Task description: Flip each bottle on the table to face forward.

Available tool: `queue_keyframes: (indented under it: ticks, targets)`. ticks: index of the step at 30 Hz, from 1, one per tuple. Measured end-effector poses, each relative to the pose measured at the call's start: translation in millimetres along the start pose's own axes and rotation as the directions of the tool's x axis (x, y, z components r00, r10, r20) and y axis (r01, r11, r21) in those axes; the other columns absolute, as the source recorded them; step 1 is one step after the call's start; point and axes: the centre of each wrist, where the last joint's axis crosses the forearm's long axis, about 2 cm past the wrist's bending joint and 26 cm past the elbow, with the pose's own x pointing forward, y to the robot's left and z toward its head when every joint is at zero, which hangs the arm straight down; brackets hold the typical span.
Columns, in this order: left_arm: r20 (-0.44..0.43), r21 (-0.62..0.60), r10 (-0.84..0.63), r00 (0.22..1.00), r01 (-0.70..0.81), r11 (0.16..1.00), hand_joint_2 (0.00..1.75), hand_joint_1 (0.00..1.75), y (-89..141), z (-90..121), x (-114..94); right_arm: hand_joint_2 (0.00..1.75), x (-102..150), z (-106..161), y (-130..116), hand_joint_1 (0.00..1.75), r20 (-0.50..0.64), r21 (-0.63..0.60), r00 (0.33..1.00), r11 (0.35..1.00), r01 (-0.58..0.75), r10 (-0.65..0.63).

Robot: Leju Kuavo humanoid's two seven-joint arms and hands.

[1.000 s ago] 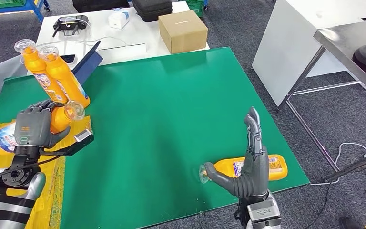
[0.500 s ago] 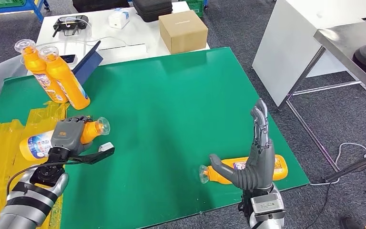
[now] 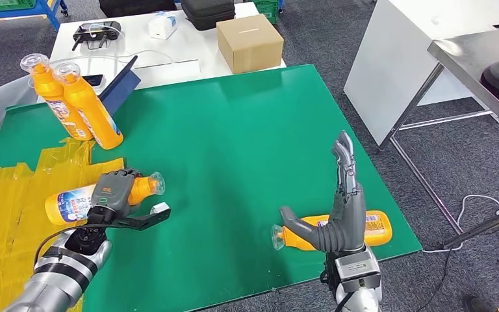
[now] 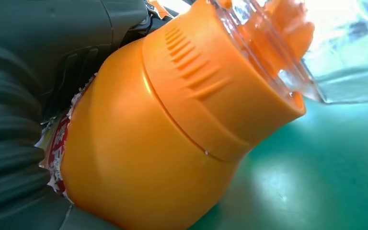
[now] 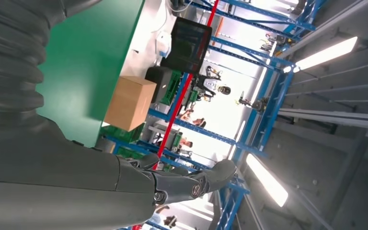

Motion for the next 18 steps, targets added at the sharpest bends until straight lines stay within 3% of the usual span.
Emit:
queue_keyframes:
  ticks: [1,2,13,18]
  targets:
    - [-0.007,-0.005,0.000,1.000,0.000,1.000,1.75,0.07,-1.0,-0.7,0.6,1.75,-0.4,-0.1,0.3,0.00,-0.002,0.001,1.000,1.000,0.000,0.000]
    - [-0.019,-0.012,-0.001,1.000,0.001,1.000,1.75,0.00,-2.5,-1.0,1.1,1.75,-0.9,-0.2,0.5,0.00,-0.004,0.003,1.000,1.000,0.000,0.000]
    - [-0.130,-0.087,0.015,0.991,-0.026,0.996,1.75,0.00,-17.8,-0.6,-2.3,1.75,-4.7,2.1,4.4,0.00,-0.029,0.025,1.000,1.000,-0.002,0.002]
    - [-0.171,-0.017,0.083,0.982,-0.087,0.996,1.75,0.00,-21.0,2.2,-4.4,1.75,-5.9,3.5,6.3,0.00,-0.036,0.034,0.999,0.999,-0.001,0.003]
